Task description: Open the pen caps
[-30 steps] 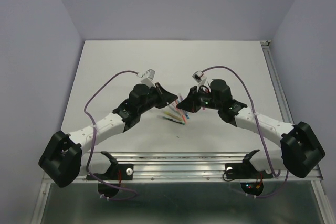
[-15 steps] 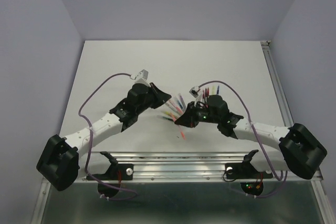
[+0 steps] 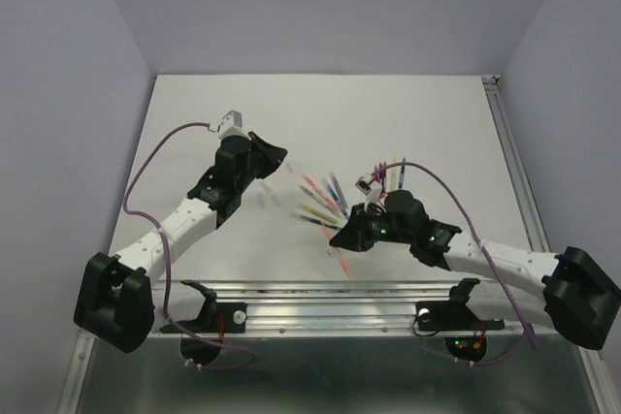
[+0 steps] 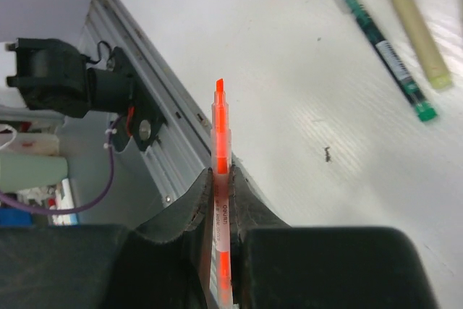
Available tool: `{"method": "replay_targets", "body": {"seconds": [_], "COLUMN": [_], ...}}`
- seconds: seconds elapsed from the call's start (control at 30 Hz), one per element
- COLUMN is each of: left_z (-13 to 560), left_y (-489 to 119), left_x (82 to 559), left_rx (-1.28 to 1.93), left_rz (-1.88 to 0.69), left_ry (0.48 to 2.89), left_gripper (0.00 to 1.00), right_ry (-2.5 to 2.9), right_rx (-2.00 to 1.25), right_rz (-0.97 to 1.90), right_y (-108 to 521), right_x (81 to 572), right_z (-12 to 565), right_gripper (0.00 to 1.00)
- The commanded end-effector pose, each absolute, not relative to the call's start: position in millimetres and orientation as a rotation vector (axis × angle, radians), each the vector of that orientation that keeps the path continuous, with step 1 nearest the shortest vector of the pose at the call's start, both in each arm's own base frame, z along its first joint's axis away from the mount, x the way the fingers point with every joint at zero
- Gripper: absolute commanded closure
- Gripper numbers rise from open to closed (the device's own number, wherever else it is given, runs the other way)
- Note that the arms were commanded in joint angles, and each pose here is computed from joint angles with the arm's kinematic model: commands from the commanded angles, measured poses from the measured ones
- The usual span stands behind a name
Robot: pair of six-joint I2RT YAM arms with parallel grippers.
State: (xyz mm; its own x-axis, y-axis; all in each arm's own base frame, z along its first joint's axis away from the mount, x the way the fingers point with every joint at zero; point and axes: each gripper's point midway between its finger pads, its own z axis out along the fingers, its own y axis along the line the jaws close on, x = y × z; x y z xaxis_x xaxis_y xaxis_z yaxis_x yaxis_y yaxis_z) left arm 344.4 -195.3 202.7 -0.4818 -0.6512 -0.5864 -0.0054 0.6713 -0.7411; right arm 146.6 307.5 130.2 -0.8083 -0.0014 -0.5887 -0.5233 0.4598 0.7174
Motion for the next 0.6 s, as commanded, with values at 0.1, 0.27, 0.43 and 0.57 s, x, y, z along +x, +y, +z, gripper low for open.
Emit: {"method": "replay_targets", "body": {"seconds": [0.1, 0.27, 0.43, 0.57], "left_z": [121.3, 102.1, 77.3, 57.7], "left_y": [-179.3, -173.1, -169.5, -164.6], "left_x": [331.1, 341.6, 349.8, 350.8], "left_rx": [-0.496, -0.535, -0.571, -0.593], "left_rz": [-0.632, -0.537, -0.441, -0.352], "left_ry": [2.171, 2.203, 2.264, 2.327], "left_gripper": [0.87, 0.82, 0.82, 0.80], "right_ry": [2.173, 2.201, 2.200, 2.196], "right_rx": [-0.328, -0.309, -0.294, -0.293], "right_rz": [1.195, 1.167, 1.162, 1.156], "right_y": [308.6, 309.1, 310.1, 308.3], "right_x": [180.1, 184.0, 187.4, 187.3], "right_z": [138.7, 130.4, 131.1, 131.6], "right_gripper": [0.99, 0.99, 0.99, 0.99]}}
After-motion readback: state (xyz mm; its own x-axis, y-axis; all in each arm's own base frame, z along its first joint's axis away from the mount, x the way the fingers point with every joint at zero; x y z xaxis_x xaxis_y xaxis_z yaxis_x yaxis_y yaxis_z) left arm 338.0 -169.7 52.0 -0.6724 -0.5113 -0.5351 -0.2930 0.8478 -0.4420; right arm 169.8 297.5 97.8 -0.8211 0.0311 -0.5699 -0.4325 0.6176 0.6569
